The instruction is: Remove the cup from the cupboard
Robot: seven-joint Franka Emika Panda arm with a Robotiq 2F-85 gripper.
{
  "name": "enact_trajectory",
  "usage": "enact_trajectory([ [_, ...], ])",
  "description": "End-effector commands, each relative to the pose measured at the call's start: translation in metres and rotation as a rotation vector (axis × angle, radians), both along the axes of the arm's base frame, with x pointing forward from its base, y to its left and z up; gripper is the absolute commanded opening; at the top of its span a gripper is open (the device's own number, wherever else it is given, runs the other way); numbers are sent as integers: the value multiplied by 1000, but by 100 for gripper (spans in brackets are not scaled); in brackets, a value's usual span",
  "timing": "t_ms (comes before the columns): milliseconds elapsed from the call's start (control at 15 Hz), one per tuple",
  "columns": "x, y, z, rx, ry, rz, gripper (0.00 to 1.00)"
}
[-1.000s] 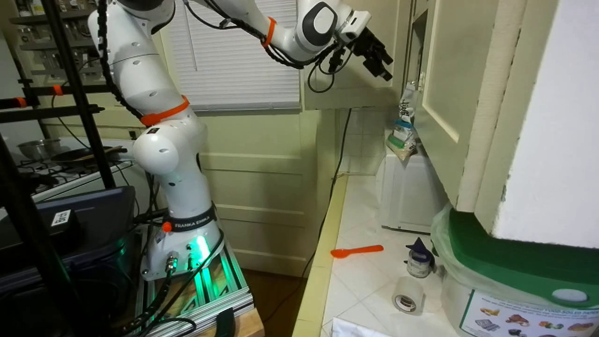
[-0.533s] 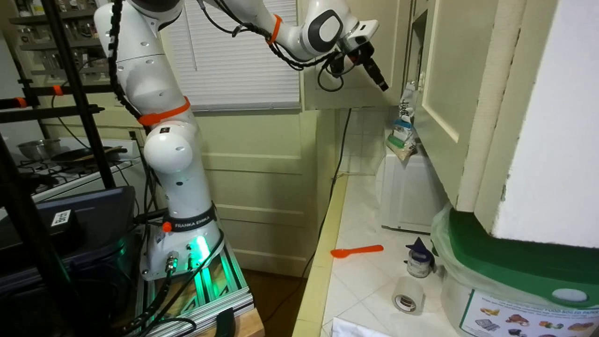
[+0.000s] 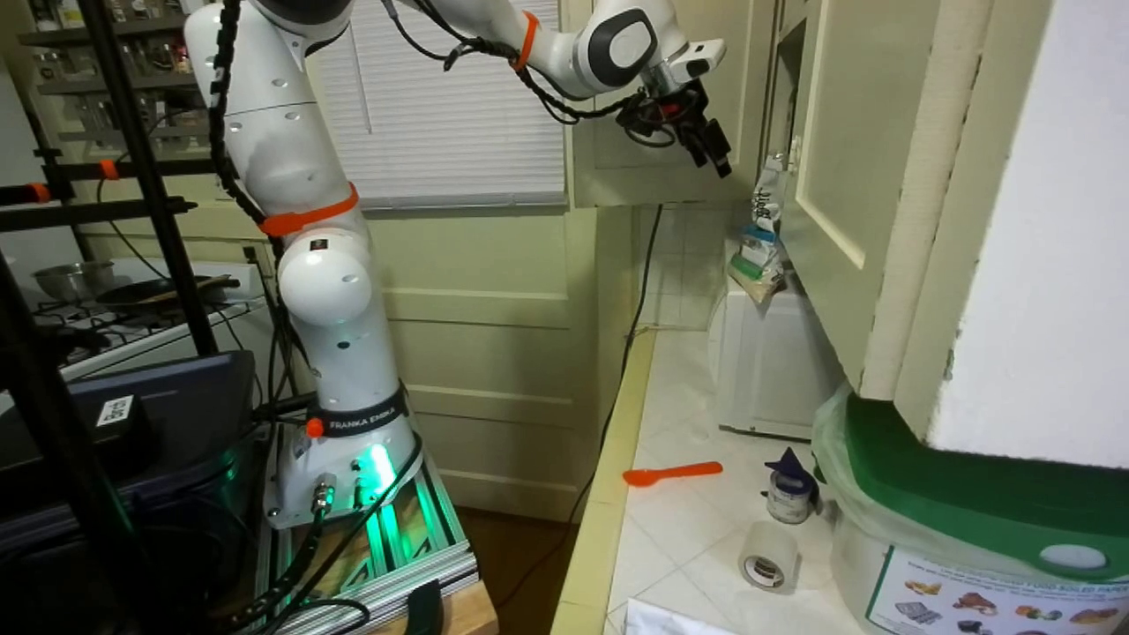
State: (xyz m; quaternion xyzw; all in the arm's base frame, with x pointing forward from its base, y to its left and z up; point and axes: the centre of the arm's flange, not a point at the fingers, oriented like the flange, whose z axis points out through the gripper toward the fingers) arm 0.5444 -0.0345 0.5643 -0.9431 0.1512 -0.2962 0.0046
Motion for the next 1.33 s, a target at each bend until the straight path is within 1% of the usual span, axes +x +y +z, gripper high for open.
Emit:
enact_trajectory([
  [0,8,-2,7,-68,28,37,100],
  [133,12,-3,8,-119,38,40,100],
  [200,14,-4,9,-161,58,45,100],
  [267,15,-6,8,-211,84,52,100],
  [333,16,-10,7,-262,127,75,100],
  [400,17,-12,7,-285,159,94,100],
  [667,18,-13,3,-305,263,193,100],
  [933,22,-11,4,-328,319,295,100],
  [1000,23,-8,3,-310,294,287,100],
  [1067,16,-9,0,-328,279,259,100],
  [1267,20,-6,1,-327,276,270,100],
])
